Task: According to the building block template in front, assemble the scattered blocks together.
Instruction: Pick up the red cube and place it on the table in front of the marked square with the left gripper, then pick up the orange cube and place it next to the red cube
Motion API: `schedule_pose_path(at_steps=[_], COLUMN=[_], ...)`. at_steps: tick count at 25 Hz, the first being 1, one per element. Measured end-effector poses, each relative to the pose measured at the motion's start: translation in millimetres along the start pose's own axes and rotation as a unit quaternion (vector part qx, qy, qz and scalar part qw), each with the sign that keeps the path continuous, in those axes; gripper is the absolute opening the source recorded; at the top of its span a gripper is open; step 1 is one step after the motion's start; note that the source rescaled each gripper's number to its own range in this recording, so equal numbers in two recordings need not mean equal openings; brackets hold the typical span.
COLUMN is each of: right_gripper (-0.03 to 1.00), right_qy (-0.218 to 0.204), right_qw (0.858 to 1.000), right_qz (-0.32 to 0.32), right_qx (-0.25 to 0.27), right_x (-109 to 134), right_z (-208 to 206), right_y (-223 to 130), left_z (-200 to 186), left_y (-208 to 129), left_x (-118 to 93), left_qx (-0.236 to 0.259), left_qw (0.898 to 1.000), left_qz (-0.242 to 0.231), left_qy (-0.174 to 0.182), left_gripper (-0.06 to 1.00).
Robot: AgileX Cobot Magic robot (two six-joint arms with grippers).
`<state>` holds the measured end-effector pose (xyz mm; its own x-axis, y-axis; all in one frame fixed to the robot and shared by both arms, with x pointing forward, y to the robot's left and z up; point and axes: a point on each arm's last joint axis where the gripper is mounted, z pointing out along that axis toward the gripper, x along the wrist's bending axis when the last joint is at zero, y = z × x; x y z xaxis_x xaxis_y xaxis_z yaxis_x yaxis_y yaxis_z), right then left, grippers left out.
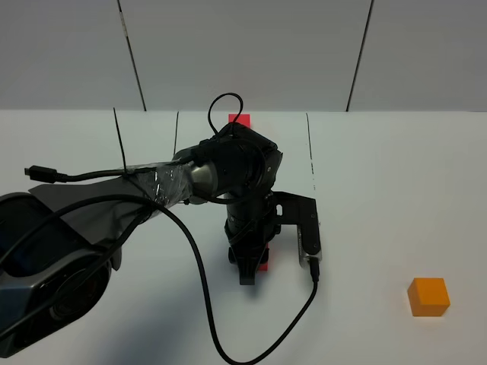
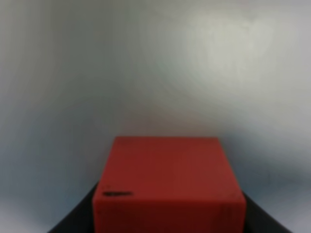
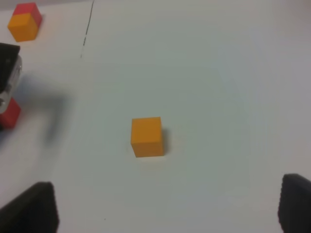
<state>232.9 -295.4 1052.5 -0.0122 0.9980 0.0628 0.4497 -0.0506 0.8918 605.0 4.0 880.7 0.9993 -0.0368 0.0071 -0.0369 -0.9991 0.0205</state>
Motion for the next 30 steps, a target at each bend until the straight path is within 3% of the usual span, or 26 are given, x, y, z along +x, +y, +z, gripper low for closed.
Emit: schedule_pose_path(at_steps=[2,4,9,12,21,25,30], right_gripper=[0.81,0.81,0.81,0.81,0.81,0.81,0.81], right_qy=[0.000,0.000,0.000,0.000,0.000,0.000,0.000], right_qw=[1.000,1.000,1.000,1.000,1.000,1.000,1.000], right_qz=[0.000,0.000,0.000,0.000,0.000,0.000,0.000], right_qx=[0.000,0.000,0.000,0.000,0.000,0.000,0.000], right_x=[0,0,0,0,0,0,0], right_z=[0,0,0,0,0,0,0], right_y=[0,0,0,0,0,0,0], left_z=[0,1,1,1,-21,-47,-77], left_y=[0,0,1,1,-1,0,-2], left_x=[0,0,1,1,-3,-12,-16], left_qx=[0.000,0.000,-0.002,-0.002,-0.004,-0.022,-0.038], left_qw=[1.000,1.000,1.000,1.000,1.000,0.998,0.994], left_qz=[0.000,0.001,0.002,0.001,-0.004,-0.046,-0.105], left_qy=[0.000,0.000,0.003,0.003,-0.004,-0.024,-0.012], left_gripper=[0.00,0.10,0.74,0.97,1.00,1.00,0.98])
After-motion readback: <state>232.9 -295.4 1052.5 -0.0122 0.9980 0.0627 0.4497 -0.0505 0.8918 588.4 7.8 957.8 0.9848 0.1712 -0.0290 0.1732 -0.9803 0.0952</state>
